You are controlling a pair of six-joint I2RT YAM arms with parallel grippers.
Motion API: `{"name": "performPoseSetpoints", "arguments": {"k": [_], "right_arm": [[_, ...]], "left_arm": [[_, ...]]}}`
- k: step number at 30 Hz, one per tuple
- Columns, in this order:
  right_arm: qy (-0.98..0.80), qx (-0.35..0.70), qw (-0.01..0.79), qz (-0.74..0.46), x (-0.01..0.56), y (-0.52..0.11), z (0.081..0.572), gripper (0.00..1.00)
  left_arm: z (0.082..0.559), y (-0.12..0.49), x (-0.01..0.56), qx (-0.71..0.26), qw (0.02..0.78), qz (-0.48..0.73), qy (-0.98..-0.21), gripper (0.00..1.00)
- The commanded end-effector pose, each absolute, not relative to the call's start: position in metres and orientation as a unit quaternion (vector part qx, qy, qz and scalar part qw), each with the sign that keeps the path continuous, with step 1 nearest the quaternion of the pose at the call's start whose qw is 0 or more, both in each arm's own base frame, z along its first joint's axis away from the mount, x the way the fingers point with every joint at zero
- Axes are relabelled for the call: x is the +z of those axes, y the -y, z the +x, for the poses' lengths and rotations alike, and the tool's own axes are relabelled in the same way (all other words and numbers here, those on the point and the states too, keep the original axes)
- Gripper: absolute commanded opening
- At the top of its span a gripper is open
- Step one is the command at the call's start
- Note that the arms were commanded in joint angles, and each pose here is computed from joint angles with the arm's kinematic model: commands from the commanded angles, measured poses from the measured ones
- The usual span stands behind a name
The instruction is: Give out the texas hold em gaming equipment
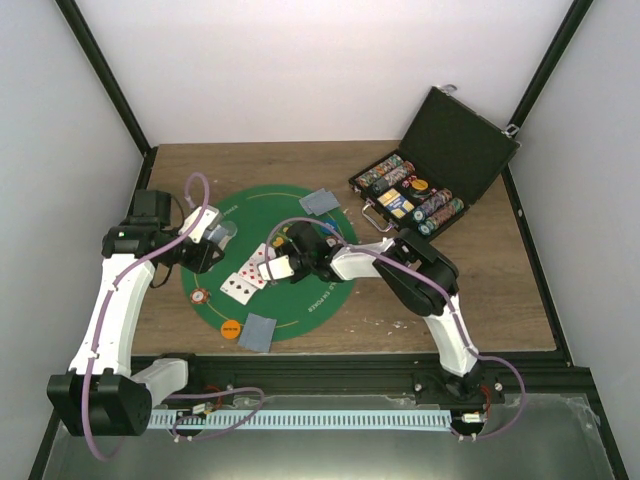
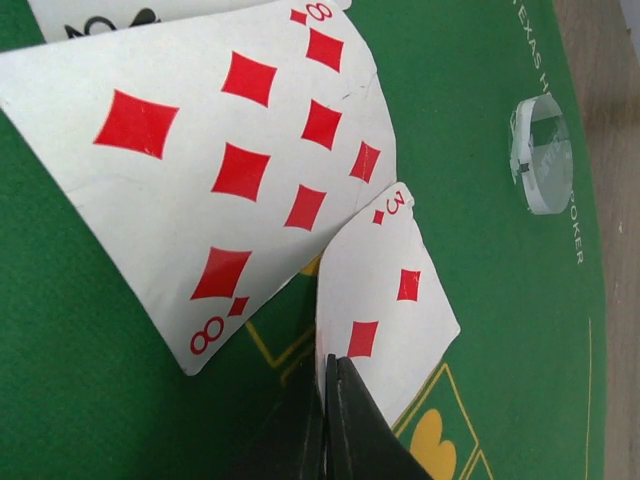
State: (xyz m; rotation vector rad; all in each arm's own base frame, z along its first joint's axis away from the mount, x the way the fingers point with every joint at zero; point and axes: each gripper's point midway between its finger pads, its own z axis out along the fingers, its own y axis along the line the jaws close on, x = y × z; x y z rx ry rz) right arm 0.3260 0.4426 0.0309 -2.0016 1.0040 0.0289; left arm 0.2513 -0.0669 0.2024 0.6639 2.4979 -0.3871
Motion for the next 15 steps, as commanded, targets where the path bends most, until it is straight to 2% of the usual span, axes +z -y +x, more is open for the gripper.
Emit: {"name": "performPoseSetpoints", "arguments": {"k": [1,7,15], "right_arm": [[-0.389,0.017,0.426,-0.817,0.031,-0.441,0.32,0.01],[-0.387,0.01,0.416,-0.823,0.025,-0.44,0.32,0.03],[-0.374,-0.005,0.417,-0.828,0.033,-0.43,0.311,0.24]], "left_arm": [[0.255,0.069,0.209,-0.15,0.273,0.246,-0.918,0.33],[0.253,0.069,0.209,-0.149,0.274,0.248,-0.917,0.33],[0.254,0.069,0.209,-0.149,0.273,0.249,-0.917,0.33]]}}
